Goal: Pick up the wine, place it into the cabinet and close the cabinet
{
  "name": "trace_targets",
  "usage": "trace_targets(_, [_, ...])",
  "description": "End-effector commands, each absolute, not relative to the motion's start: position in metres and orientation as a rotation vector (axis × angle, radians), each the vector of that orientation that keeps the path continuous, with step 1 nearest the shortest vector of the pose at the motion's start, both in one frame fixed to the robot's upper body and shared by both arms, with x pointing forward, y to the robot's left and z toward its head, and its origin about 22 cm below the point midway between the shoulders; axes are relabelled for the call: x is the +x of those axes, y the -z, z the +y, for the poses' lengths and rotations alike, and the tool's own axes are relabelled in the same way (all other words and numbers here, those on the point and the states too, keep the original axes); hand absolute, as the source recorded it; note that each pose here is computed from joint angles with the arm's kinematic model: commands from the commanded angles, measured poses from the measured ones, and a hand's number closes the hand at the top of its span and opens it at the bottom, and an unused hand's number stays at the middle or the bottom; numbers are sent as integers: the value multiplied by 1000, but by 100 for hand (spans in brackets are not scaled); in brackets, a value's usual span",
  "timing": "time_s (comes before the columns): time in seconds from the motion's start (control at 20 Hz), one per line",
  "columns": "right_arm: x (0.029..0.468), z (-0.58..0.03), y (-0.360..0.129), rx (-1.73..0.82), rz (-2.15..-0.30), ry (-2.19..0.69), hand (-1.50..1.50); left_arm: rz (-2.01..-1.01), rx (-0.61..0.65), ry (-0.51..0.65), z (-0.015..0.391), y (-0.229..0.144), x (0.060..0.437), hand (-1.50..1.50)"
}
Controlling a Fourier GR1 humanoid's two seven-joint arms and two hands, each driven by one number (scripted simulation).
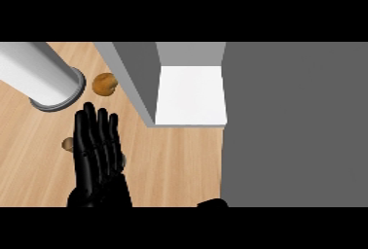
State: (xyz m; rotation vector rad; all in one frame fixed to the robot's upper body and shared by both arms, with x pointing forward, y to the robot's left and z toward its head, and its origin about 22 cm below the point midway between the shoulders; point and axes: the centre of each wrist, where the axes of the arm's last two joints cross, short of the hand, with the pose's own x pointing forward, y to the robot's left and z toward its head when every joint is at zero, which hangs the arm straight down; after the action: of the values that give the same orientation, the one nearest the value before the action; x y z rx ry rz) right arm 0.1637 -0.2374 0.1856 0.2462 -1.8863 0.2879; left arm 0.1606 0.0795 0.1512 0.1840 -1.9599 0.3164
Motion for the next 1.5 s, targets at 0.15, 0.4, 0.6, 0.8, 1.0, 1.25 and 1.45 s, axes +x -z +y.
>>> trace_targets(0.15, [150,-238,-210,268,-1931,-298,-150,-1930,247,-350,106,-162,142,-150])
trace_targets(0.4, [128,-227,-200,261,-1956,-272,-150,-1935,283,-389,117,-163,142,-150])
trace_targets(0.6, [130,-242,-191,264,-1925,-310,-150,-1920,357,-414,140,-166,137,-150])
trace_targets(0.8, [142,-242,-198,257,-1944,-283,-150,-1865,333,-425,148,-155,137,-150])
trace_targets(1.0, [130,-236,-199,276,-1947,-279,-150,-1816,312,-435,159,-162,144,-150])
trace_targets(1.25, [128,-243,-209,291,-1946,-285,-150,-1784,308,-455,172,-148,142,-150])
trace_targets(1.45, [136,-242,-206,251,-1934,-304,-150,-1757,304,-451,181,-127,154,-150])
